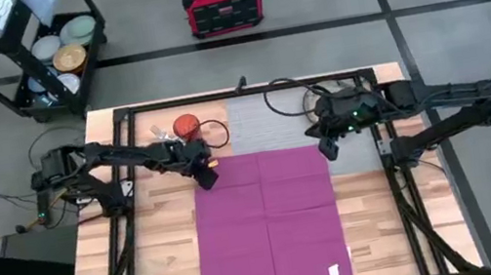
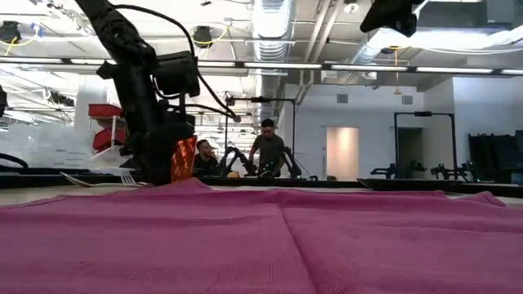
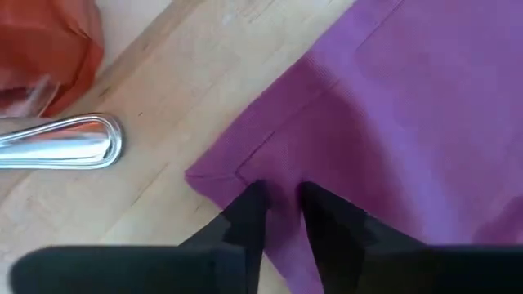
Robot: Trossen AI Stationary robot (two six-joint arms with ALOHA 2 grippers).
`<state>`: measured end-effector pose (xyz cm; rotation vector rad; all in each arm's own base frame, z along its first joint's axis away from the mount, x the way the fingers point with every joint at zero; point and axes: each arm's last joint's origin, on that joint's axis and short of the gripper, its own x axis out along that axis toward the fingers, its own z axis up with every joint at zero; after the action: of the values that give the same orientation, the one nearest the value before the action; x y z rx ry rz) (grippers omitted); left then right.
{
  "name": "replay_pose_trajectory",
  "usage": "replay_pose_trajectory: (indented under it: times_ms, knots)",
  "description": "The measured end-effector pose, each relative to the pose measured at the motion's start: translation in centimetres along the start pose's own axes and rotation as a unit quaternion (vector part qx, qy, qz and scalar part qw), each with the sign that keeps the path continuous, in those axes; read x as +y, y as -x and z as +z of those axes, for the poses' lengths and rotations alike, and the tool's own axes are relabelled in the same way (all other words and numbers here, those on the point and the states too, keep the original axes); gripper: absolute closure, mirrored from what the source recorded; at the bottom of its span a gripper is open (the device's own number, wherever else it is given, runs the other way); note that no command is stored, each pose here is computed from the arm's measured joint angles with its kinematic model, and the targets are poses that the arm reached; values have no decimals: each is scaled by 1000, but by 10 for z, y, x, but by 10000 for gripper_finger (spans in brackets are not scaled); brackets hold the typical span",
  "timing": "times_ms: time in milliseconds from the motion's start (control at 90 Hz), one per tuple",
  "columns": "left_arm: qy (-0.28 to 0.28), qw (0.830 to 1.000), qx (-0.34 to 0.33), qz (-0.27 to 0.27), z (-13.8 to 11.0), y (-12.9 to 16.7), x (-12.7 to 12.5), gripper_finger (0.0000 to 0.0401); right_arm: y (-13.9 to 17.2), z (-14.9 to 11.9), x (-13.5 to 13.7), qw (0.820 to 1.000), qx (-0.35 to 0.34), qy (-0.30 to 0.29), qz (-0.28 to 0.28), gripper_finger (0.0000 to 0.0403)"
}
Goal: Set table place
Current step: Fold the purple napkin
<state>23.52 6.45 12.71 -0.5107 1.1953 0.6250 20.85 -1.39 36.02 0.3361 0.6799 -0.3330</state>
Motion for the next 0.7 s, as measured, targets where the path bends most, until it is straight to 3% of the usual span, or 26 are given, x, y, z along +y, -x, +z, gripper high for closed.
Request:
replay_pose_trajectory:
  times_ms: [67, 222, 700]
  knots:
    - [3, 1000, 0, -4, 0, 5, 0, 391, 0, 0, 0, 1000, 0, 0, 0, 403]
    - [-1, 1000, 17, 2, -4, 23, 2, 401, 0, 0, 0, 1000, 1, 1, 0, 403]
    - [-11, 992, -79, -96, -17, 94, -40, 401, 0, 0, 0, 1000, 1, 5, -1, 403]
